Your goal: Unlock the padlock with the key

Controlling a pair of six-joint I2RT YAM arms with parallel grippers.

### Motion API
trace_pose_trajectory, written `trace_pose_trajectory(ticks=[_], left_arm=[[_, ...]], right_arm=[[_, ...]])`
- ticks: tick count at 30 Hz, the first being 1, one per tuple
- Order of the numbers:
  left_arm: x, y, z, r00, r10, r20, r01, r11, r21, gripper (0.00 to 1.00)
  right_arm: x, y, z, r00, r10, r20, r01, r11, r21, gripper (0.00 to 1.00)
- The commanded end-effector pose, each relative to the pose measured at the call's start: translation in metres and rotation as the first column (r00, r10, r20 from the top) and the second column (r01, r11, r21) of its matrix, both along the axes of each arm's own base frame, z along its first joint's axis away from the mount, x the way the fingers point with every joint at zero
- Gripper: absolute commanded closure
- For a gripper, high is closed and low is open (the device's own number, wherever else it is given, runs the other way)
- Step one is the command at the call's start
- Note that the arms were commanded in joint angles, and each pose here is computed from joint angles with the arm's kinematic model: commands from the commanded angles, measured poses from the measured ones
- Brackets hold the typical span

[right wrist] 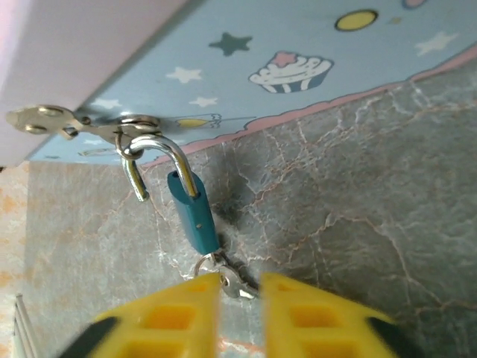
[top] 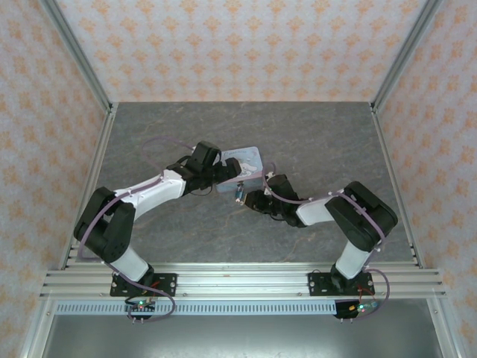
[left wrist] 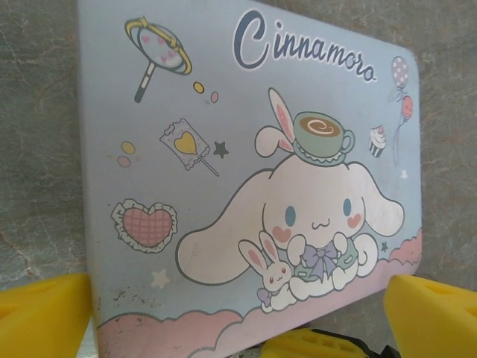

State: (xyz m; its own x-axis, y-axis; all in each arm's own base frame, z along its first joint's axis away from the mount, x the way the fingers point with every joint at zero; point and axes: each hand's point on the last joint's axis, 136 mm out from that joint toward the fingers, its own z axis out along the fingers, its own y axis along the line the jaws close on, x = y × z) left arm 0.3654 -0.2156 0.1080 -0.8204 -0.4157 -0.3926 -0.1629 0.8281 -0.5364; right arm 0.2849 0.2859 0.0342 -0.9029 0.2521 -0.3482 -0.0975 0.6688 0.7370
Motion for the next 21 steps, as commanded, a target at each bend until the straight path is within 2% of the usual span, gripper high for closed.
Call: trace_pose_trajectory(ticks=[1,5,12,21], left_arm=[[-0.002,0.002,0.029,0.999,-0.009,0.053,0.01,1.0,-0.01,0.0],[-0.002,0.008,0.037,0.998,-0.015,0.06,0.013,0.999,0.032,0.0],[0.001,0.029,0.039,0.999,-0.021,0.051,0.012,0.984,0.177,0.0],[0.001,0.053,0.007,1.0,-0.014,-0.014,0.017,0.966,0.258,0.0]], right_arm=[[0.0,-0.003,0.01,0.999,-0.021,0.035,0.021,1.0,0.006,0.6],[0.004,-0.001,0.016,0.998,-0.029,0.048,0.028,0.999,0.019,0.57],[0.013,0.009,0.011,0.996,-0.051,0.069,0.051,0.999,0.004,0.57],[0.022,0.016,0.003,0.992,-0.085,0.092,0.087,0.996,-0.012,0.58]])
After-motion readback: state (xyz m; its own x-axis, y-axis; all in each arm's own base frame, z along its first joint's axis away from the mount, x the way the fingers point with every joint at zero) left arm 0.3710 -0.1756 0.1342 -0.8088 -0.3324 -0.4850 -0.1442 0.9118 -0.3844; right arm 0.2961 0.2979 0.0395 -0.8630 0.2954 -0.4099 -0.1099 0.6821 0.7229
